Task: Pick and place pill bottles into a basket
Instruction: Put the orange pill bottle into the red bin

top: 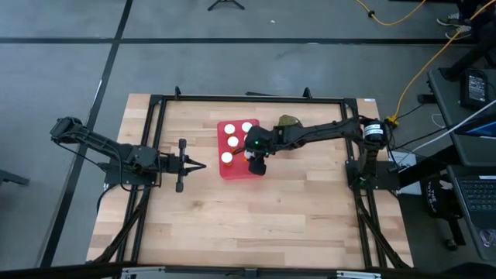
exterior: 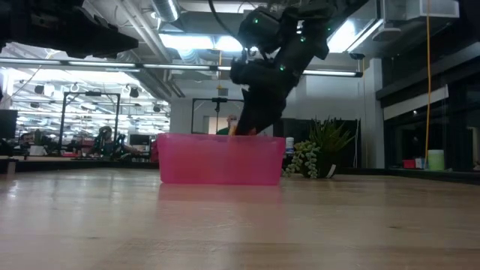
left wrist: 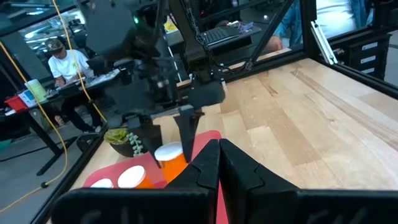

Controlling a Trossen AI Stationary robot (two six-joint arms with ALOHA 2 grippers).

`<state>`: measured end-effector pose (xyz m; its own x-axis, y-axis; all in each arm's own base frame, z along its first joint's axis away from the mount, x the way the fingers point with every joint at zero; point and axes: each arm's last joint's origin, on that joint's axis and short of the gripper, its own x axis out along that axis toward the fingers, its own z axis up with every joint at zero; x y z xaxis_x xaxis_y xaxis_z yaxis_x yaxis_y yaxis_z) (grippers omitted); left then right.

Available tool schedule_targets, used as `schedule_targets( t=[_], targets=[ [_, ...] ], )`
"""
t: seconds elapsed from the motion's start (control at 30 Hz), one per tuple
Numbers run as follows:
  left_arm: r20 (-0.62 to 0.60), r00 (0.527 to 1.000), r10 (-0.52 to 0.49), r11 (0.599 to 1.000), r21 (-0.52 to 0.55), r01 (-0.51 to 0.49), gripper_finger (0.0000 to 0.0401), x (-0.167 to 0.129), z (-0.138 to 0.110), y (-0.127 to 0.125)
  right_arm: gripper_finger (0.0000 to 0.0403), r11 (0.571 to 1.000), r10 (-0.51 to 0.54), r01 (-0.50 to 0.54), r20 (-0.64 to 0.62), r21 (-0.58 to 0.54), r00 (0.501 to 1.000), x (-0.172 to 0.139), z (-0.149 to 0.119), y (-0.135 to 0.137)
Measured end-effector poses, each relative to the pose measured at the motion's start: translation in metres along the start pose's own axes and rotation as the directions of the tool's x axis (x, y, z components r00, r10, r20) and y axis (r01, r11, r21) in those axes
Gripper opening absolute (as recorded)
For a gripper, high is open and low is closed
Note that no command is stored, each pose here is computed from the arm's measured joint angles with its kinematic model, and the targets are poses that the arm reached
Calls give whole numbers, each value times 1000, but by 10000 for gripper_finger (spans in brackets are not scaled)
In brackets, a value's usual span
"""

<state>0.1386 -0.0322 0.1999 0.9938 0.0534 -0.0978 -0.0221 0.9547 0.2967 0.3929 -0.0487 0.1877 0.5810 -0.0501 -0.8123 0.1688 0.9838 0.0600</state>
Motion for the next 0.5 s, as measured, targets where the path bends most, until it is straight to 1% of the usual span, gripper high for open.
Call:
schedule_targets(
  t=[0.17, 0.33, 0.4, 0.5],
  targets=[
    [1, 1000, 0, 1000, 0, 0, 4, 0, 0, 0, 218, 999, -13, 14, -42, 29, 999, 5, -3, -2],
    [6, 1000, 2, 1000, -1, -2, 4, 0, 1, 0, 218, 1000, -11, 12, -39, 27, 999, 0, 7, 0],
    [5, 1000, 5, 1000, 4, -5, 4, 0, 1, 0, 218, 999, -21, 22, -37, 27, 999, 2, 10, 0],
    [5, 1000, 7, 1000, 5, -7, 4, 0, 1, 0, 218, 999, -29, 31, -77, 27, 997, 9, 7, -1]
  ],
)
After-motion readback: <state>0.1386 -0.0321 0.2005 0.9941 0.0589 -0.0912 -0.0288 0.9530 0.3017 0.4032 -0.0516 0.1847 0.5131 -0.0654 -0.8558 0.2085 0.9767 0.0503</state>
